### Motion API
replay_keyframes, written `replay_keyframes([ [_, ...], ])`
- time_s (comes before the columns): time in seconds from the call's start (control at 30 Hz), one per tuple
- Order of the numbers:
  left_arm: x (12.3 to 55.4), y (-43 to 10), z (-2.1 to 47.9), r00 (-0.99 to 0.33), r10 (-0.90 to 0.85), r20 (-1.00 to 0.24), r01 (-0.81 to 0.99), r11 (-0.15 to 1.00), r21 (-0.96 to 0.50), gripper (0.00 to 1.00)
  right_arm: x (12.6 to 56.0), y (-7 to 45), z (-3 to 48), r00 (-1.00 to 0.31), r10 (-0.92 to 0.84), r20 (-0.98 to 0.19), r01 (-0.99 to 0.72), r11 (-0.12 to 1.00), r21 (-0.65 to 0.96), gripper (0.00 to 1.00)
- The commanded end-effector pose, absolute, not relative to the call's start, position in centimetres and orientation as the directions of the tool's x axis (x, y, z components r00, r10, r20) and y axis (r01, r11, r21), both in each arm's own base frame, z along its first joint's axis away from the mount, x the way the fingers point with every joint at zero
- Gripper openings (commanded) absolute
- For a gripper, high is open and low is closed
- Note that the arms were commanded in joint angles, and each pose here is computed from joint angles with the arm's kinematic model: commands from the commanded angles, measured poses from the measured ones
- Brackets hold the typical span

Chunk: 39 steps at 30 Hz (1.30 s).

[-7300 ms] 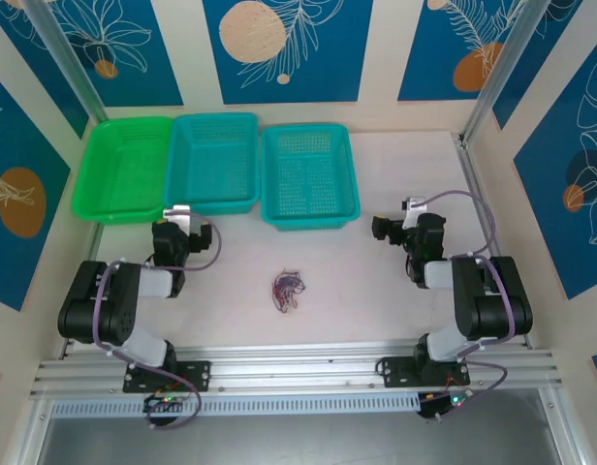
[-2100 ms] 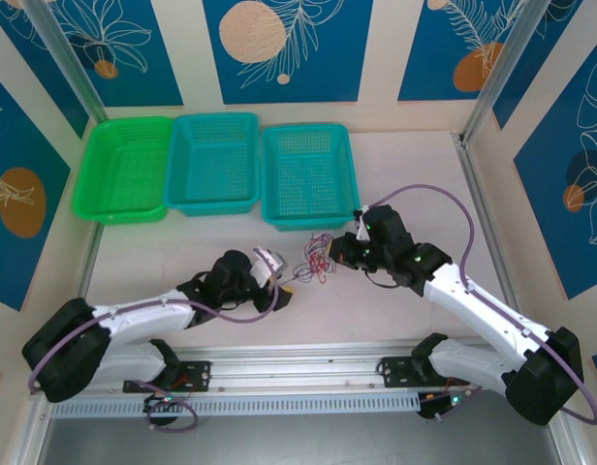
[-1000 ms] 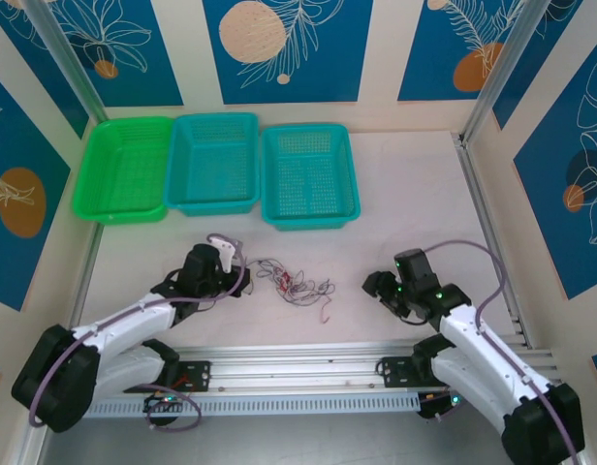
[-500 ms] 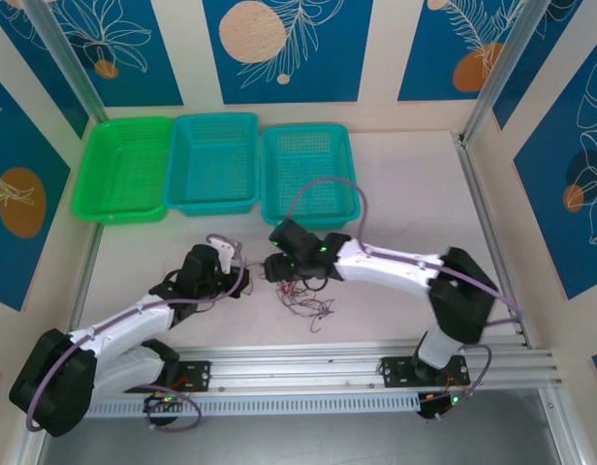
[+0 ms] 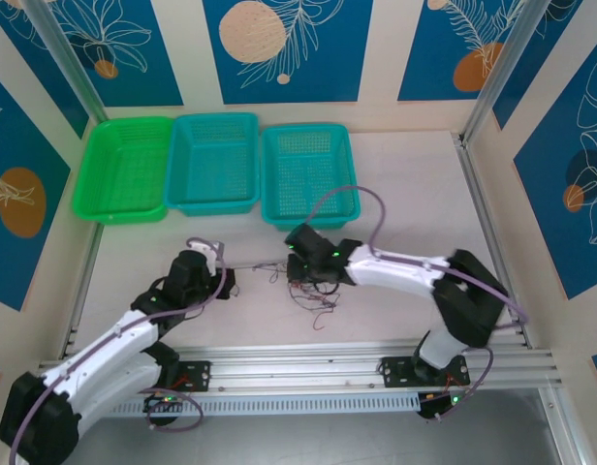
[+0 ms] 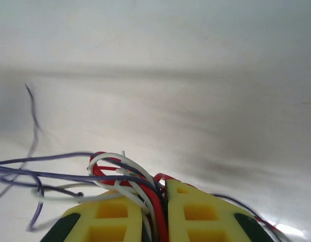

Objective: Untangle the cables

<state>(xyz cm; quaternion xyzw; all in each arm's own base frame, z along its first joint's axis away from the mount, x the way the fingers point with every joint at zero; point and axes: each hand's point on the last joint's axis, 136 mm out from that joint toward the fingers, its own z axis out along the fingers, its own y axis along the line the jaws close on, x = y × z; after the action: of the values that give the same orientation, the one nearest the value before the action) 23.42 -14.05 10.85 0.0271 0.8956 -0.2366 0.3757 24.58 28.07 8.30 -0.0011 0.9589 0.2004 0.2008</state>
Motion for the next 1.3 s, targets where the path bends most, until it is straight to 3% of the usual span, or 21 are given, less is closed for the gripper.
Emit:
replay_keyframes([
  [0.0,23.6,-6.2,9.4,-0.684,-0.304,-0.663,-0.123,0.944,-0.307,0.00,21.2,8.5,2.3,-0.882,0.359,-0.307,0.392,0.918,-0.054,0.13],
  [0.1,23.8,-6.7,9.0,-0.694,-0.332,-0.639,-0.117,0.928,-0.355,0.00,21.2,7.1,2.0,-0.816,0.508,-0.275,0.487,0.861,0.147,0.13],
  [0.17,24.0,-7.4,8.6,-0.703,-0.341,-0.624,-0.105,0.918,-0.383,0.00,21.5,6.5,2.7,-0.775,0.557,-0.299,0.522,0.831,0.195,0.13],
  [0.4,24.4,-9.1,8.4,-0.735,-0.314,-0.601,-0.040,0.905,-0.424,0.00,23.1,9.8,4.9,-0.814,0.503,-0.291,0.416,0.854,0.312,0.16],
  [0.5,24.5,-10.9,9.1,-0.735,-0.284,-0.615,0.060,0.877,-0.477,0.00,23.8,13.0,6.9,-0.862,0.402,-0.309,0.281,0.886,0.370,0.32],
  [0.6,24.5,-13.0,10.4,-0.726,-0.263,-0.636,0.179,0.820,-0.543,0.00,24.5,16.7,10.6,-0.867,0.220,-0.447,0.071,0.943,0.326,0.58],
  [0.67,24.5,-13.6,11.0,-0.719,-0.247,-0.650,0.219,0.807,-0.549,0.00,25.0,20.0,13.4,-0.824,0.065,-0.562,-0.102,0.960,0.260,0.66],
  [0.77,24.6,-13.8,11.5,-0.715,-0.227,-0.661,0.242,0.808,-0.538,0.00,25.2,25.9,15.4,-0.756,-0.146,-0.638,-0.354,0.911,0.211,0.66],
  [0.97,24.4,-14.5,12.2,-0.712,-0.200,-0.673,0.291,0.788,-0.542,0.00,24.3,35.7,12.4,-0.719,-0.407,-0.563,-0.603,0.767,0.216,0.63],
  [1.13,24.0,-14.4,12.0,-0.715,-0.189,-0.673,0.295,0.791,-0.535,0.00,25.9,37.6,9.0,-0.840,-0.286,-0.462,-0.464,0.820,0.335,0.60],
  [1.27,23.9,-14.5,12.1,-0.714,-0.187,-0.675,0.300,0.789,-0.537,0.00,25.9,39.1,7.1,-0.915,-0.189,-0.357,-0.356,0.795,0.491,0.60],
])
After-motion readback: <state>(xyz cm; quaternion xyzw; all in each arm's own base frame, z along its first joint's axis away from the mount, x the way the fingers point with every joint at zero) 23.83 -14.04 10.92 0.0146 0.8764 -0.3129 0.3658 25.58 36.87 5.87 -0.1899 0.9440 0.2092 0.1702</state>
